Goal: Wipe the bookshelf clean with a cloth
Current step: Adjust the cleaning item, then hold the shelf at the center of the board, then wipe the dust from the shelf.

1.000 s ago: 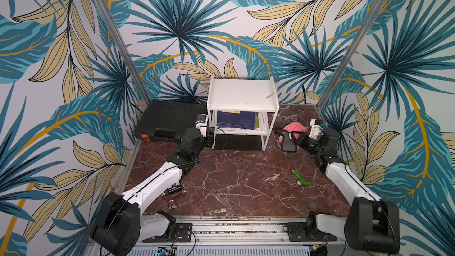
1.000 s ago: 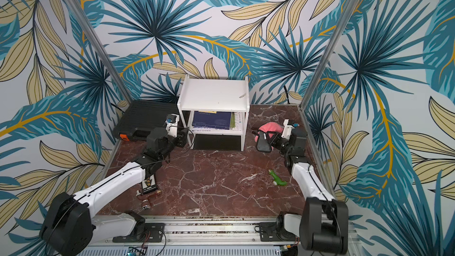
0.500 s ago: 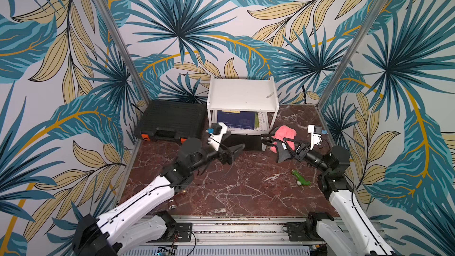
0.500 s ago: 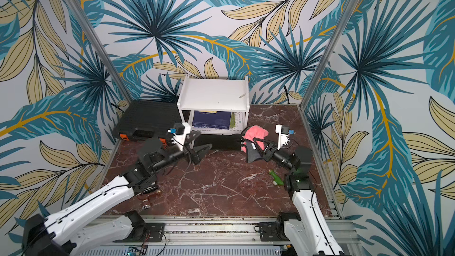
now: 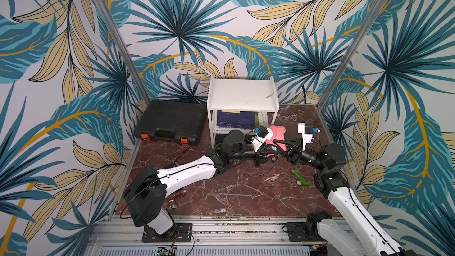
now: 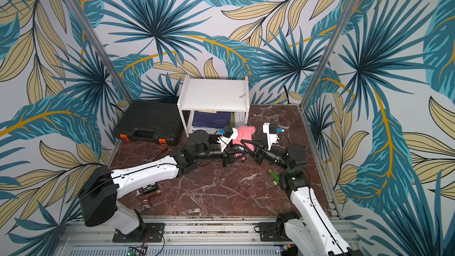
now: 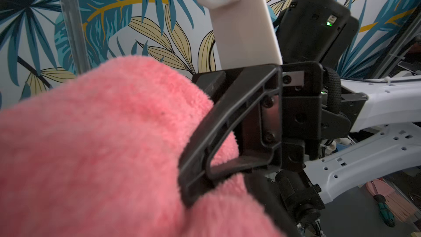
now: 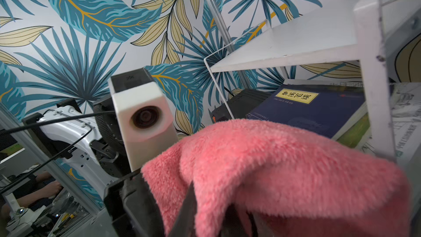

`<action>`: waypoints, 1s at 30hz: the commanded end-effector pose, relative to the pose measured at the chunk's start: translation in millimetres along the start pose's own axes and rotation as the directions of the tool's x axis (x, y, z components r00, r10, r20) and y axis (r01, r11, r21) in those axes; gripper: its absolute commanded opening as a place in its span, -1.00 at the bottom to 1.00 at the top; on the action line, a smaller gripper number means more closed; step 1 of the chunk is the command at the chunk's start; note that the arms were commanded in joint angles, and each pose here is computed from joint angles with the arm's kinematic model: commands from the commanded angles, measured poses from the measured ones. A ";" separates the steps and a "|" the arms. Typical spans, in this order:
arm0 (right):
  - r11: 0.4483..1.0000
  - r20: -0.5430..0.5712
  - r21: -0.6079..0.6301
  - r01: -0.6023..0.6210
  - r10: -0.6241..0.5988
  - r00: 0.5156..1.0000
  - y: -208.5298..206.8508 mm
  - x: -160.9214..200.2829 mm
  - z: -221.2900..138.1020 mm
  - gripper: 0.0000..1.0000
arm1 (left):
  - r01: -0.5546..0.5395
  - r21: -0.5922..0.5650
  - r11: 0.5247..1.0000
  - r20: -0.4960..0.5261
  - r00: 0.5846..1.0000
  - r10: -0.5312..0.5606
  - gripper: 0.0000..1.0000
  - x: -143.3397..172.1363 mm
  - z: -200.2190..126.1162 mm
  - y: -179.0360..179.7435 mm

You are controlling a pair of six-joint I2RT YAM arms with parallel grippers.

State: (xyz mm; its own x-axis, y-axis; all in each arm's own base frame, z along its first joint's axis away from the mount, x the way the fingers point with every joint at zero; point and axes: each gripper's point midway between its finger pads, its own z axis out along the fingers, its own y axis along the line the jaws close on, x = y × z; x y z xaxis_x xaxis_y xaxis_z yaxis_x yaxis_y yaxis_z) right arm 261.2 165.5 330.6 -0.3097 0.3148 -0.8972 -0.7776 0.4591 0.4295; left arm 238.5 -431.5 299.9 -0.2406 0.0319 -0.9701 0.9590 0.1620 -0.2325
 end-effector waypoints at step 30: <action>0.684 -0.038 0.717 0.134 -0.154 0.987 -191.3 -6.4 30.0 0.19 | 0.525 -0.806 0.275 0.313 0.772 -0.554 -1.00 150.5 -216.4 241.9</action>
State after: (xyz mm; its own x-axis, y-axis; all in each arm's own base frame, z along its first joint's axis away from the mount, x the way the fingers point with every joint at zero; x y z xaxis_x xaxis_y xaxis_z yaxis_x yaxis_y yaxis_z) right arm 423.2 120.8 273.4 -0.1887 0.2172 -0.9577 -0.2838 0.9216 0.2649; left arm 404.1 -159.0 126.6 -0.6015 -0.3805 -0.7025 -0.0423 0.8933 -0.4476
